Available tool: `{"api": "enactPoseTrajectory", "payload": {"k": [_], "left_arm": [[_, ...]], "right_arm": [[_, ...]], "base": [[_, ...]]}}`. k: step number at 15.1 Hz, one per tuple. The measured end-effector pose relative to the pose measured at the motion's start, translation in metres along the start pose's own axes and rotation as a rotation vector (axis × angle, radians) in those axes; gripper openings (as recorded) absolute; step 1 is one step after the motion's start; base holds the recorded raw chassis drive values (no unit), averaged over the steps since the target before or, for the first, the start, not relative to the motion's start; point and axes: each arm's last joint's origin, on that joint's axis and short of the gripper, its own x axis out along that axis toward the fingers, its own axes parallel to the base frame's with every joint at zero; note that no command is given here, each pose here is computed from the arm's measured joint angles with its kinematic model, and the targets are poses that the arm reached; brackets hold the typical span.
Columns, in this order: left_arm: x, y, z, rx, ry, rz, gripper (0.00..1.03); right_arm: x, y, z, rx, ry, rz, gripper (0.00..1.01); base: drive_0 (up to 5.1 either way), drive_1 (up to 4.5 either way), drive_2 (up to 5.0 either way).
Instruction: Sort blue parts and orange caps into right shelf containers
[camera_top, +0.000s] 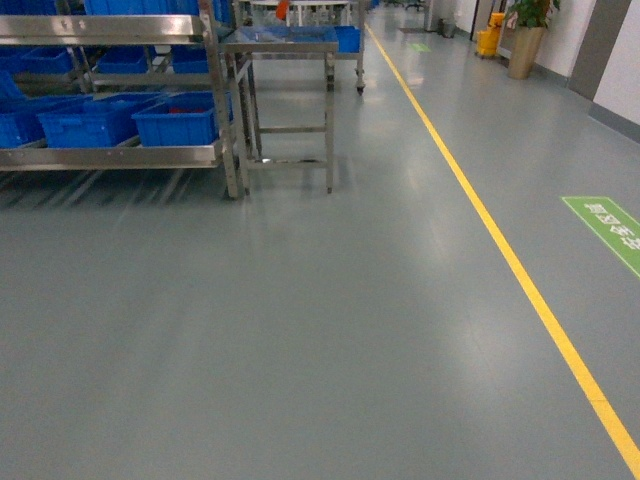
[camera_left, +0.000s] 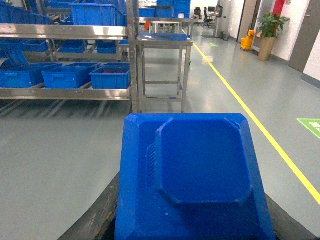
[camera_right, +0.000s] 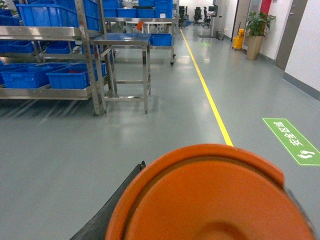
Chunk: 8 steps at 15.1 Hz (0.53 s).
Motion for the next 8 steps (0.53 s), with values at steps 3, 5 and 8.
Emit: {"api": "enactPoseTrajectory", "payload": {"k": [3, 5, 8], "left_arm": [[0.0, 0.0, -0.0006, 0.0, 0.006, 0.001, 0.43], [0.0, 0.0, -0.0007, 0.0, 0.007, 0.0, 0.43], [0.0, 0.0, -0.0005, 0.0, 0.005, 0.001, 0.43]], "right_arm": [[0.0, 0.0, 0.0, 0.0, 0.0, 0.0, 0.44], [0.0, 0.0, -0.0007, 0.0, 0.007, 0.0, 0.44], [0.0, 0.0, -0.0001, 0.0, 0.001, 0.0, 0.44]], "base": [[0.0, 4.32, -4.3], [0.0, 4.28, -4.4], [-0.1, 4.26, -4.4]]}}
